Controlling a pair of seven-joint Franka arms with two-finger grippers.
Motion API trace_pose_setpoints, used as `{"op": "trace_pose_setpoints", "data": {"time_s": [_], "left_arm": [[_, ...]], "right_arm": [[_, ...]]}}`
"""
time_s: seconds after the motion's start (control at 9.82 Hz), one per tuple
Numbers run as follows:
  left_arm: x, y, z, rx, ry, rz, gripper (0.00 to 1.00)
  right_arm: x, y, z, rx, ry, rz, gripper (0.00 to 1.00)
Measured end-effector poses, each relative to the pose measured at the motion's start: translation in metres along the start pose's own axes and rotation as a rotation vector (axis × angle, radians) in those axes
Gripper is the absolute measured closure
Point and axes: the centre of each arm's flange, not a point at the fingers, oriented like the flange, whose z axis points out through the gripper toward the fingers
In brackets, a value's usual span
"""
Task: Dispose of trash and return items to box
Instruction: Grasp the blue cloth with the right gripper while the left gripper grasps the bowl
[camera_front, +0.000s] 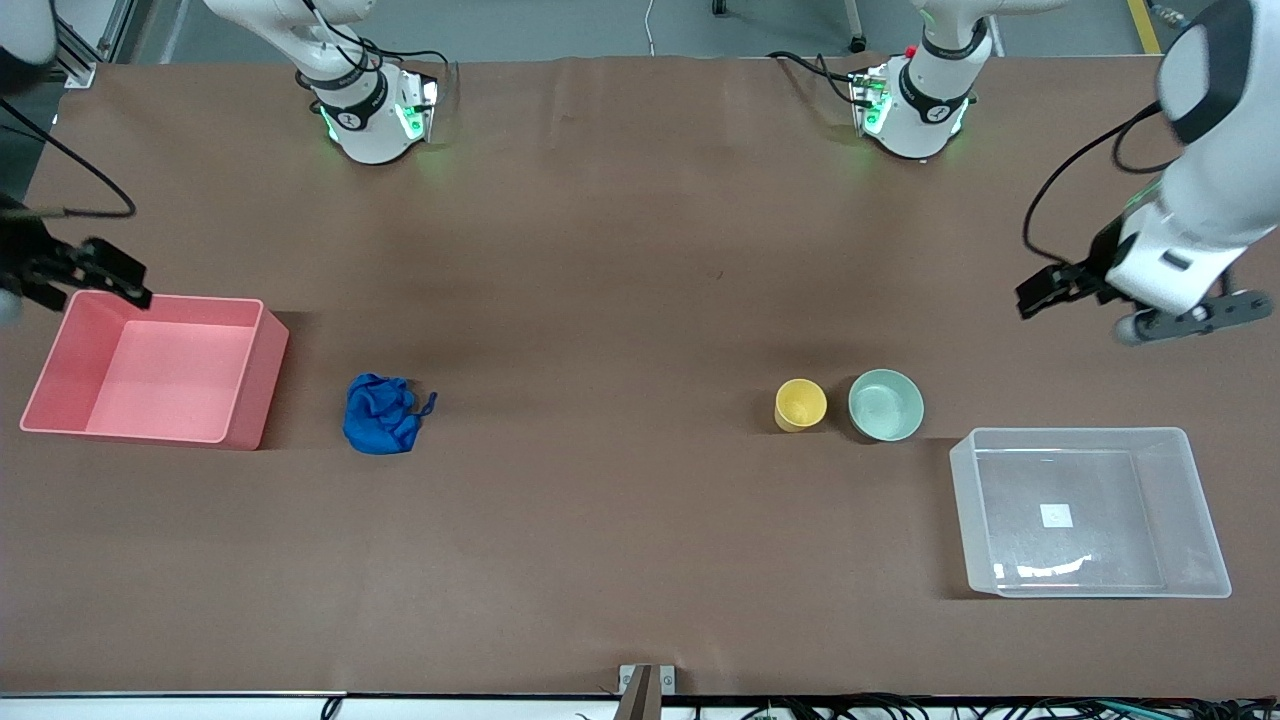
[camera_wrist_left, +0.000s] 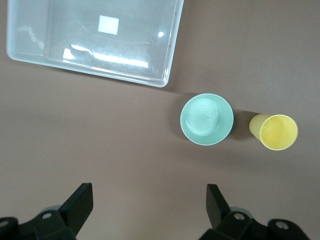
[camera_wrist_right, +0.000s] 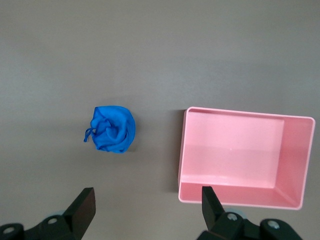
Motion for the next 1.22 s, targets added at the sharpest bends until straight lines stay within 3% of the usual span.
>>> {"op": "trace_pose_setpoints", "data": {"time_s": [0.41, 0.61, 1.02, 1.22], "left_arm": [[-0.010, 0.006, 0.132, -0.035, 0.060, -0.094, 0.00], [-0.010, 0.011, 0.183, -0.050, 0.057, -0.146, 0.05], [-0.007, 0.028, 0.241, -0.079, 0.055, -0.200, 0.25], [-0.007, 0.033, 0.258, -0.091, 0.061, -0.209, 0.32]], "right_arm": [[0.031, -0.010, 0.117, 0.003, -0.053, -0.019, 0.08], [0.045, -0.030, 0.176, 0.003, -0.084, -0.027, 0.09], [0.056, -0.074, 0.249, -0.007, -0.128, 0.035, 0.10], [0.058, -0.084, 0.272, -0.010, -0.121, 0.066, 0.11]]}}
